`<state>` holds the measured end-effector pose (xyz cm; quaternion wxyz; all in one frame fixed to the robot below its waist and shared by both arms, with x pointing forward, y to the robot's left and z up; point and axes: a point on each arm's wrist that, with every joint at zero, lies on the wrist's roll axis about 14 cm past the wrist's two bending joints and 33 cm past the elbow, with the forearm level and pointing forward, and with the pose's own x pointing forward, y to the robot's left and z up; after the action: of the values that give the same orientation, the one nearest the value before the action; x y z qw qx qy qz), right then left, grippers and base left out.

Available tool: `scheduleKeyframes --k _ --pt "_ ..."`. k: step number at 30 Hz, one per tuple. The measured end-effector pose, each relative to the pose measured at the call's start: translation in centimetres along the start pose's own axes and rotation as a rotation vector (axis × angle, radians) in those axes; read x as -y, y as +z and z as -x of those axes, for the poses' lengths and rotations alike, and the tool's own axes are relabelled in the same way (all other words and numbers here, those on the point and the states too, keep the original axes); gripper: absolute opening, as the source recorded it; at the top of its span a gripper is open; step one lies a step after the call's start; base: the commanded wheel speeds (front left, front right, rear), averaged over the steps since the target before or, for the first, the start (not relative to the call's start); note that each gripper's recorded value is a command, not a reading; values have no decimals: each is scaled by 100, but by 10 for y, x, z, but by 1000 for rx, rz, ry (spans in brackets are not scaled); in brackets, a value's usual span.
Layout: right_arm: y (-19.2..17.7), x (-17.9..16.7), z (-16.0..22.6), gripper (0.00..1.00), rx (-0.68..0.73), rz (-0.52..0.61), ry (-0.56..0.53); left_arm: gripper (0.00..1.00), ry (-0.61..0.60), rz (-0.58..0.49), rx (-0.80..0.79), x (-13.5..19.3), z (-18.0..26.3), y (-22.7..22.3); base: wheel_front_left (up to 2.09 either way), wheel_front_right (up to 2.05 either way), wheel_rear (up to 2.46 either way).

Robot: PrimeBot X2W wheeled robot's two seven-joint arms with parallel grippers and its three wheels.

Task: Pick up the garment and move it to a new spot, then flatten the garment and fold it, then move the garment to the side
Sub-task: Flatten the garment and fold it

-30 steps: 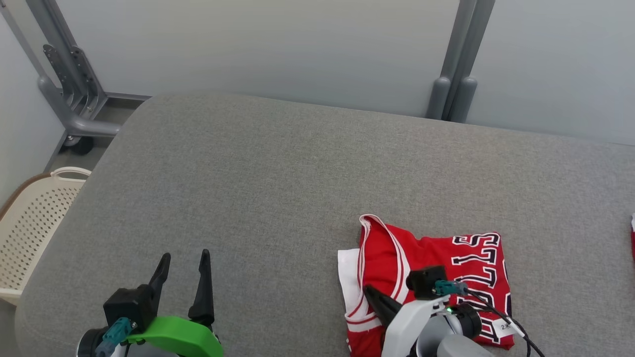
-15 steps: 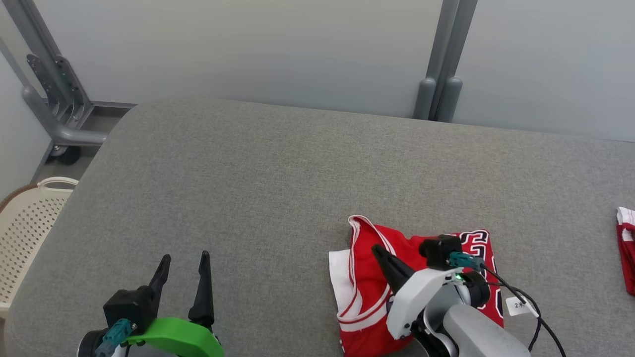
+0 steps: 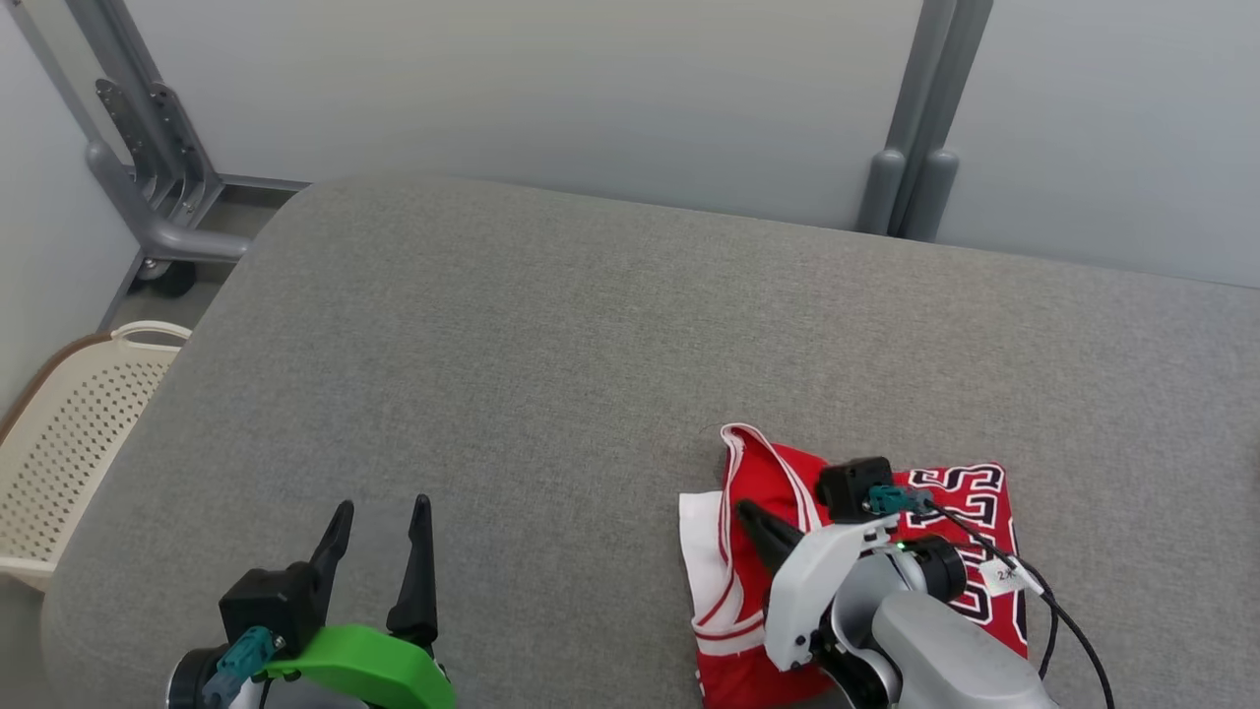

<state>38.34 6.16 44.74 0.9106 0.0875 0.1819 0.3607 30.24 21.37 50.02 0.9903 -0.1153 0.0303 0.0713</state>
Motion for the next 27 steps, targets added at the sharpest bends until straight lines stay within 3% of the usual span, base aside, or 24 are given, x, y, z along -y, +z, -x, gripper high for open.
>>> scheduleKeyframes --k 12,21,24,26,27 --pt "-25 -35 -18 0 -131 39 119 100 57 0 -5 -17 9 -2 0 0 0" --pt "31 -40 -23 0 69 50 140 100 36 -7 -1 -11 4 0 0 0 0" --pt "48 -30 -19 0 126 49 105 100 11 -9 -3 -4 3 -1 0 0 0" --pt "69 2 -7 0 192 66 7 100 -44 -10 -1 12 -2 0 0 0 0" --pt "73 9 -4 5 207 66 -17 100 -52 -11 -2 15 -3 0 0 0 0"
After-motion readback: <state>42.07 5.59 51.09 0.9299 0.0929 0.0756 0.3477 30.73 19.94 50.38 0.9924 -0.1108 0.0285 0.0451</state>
